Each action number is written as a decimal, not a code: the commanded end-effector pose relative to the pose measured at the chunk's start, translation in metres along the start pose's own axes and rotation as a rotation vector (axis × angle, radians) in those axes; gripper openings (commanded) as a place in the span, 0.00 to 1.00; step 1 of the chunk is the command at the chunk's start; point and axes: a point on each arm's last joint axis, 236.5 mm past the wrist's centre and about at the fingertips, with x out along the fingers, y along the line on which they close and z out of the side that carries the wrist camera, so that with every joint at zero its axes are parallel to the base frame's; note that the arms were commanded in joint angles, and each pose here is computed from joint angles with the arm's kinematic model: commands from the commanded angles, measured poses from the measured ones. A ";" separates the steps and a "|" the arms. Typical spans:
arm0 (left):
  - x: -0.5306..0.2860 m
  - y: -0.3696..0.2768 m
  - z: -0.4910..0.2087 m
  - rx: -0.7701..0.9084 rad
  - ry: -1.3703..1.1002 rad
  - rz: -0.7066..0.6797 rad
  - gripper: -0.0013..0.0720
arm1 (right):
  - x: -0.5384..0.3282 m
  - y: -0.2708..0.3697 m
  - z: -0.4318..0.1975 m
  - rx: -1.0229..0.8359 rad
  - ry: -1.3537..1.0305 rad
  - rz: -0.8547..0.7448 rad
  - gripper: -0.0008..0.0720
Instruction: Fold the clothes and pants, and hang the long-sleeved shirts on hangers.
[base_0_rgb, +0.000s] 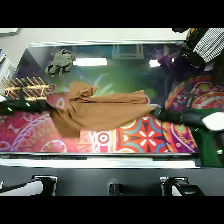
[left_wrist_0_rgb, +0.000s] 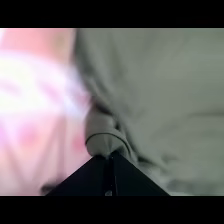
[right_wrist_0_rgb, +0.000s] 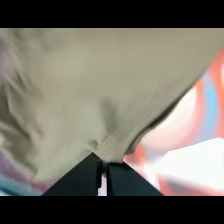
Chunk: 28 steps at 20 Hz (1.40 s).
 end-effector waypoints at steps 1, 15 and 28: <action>-0.110 -0.094 0.075 0.155 -0.308 -0.002 0.04 | -0.090 0.090 0.107 -0.262 -0.325 0.035 0.05; -0.404 -0.247 0.026 0.296 -1.080 0.305 0.04 | -0.342 0.189 0.158 -0.398 -0.884 -0.180 0.05; 0.047 0.036 0.104 -0.012 0.011 0.383 0.04 | 0.076 -0.086 0.159 0.059 0.160 -0.383 0.05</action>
